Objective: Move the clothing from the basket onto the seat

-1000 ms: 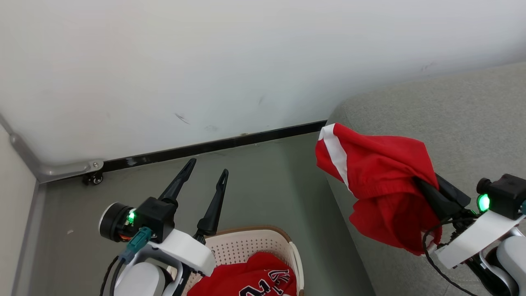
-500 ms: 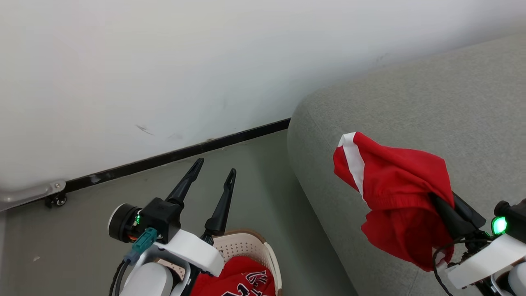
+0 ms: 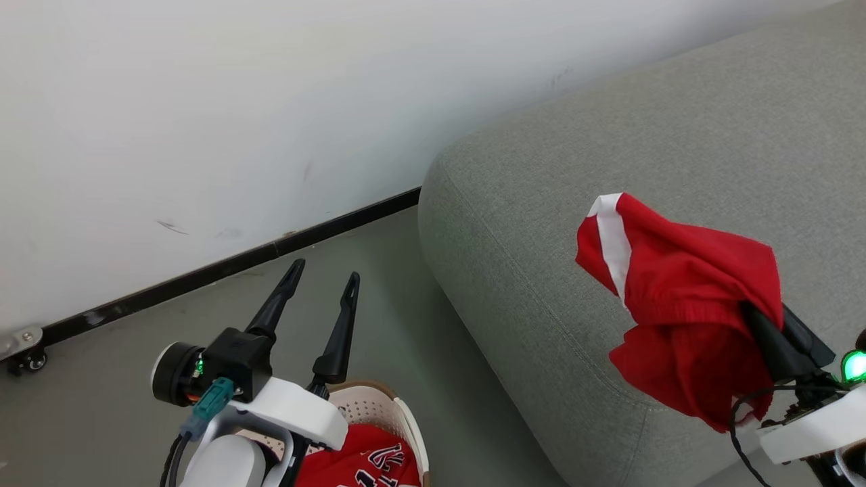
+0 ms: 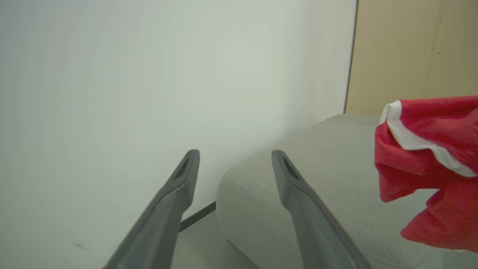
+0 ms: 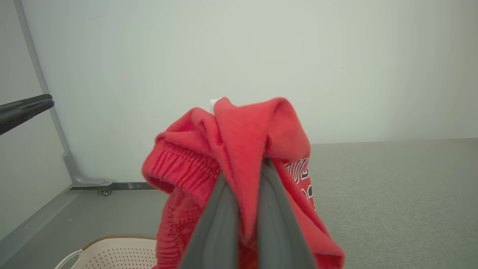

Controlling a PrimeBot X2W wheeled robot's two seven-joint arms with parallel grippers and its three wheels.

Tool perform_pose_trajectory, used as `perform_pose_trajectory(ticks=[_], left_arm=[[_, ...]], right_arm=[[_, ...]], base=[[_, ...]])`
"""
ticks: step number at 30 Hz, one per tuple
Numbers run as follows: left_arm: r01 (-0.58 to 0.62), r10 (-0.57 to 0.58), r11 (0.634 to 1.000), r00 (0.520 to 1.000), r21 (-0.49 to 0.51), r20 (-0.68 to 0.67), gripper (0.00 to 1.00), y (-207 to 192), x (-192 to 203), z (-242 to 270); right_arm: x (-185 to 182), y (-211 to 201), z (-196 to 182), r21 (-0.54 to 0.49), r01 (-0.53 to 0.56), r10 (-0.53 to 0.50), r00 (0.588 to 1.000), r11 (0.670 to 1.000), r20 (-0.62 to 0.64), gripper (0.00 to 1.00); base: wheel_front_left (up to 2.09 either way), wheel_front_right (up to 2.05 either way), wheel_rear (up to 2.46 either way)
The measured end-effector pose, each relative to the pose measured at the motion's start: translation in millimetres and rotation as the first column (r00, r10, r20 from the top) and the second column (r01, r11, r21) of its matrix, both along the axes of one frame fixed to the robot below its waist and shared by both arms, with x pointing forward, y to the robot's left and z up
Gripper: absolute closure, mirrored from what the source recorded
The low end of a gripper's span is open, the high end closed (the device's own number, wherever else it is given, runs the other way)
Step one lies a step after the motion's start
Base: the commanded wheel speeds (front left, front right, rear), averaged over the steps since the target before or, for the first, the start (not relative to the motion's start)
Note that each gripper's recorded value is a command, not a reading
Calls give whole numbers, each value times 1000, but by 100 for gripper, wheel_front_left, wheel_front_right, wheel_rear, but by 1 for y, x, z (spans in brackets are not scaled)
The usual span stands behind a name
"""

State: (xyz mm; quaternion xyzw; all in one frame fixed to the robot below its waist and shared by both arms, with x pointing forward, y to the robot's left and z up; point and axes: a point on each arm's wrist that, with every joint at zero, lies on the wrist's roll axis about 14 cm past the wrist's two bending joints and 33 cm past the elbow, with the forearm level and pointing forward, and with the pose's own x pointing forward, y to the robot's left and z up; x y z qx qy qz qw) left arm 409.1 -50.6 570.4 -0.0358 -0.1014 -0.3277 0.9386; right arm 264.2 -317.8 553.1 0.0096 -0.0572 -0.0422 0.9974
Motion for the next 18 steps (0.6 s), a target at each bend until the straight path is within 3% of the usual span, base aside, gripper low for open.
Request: perform_pose_trajectory(ticks=[8,18], left_arm=[[-46,46,999,999,-16,4,0,9,13,0],[-127,127,992,991,-12,38,0,34,33,-1]], right_arm=[[4,-28,22,-3,73,-72,997,997,35,100],[51,-54,82,-49,99,-93,990,994,107,100]], base=[[0,0,0],[0,0,0]])
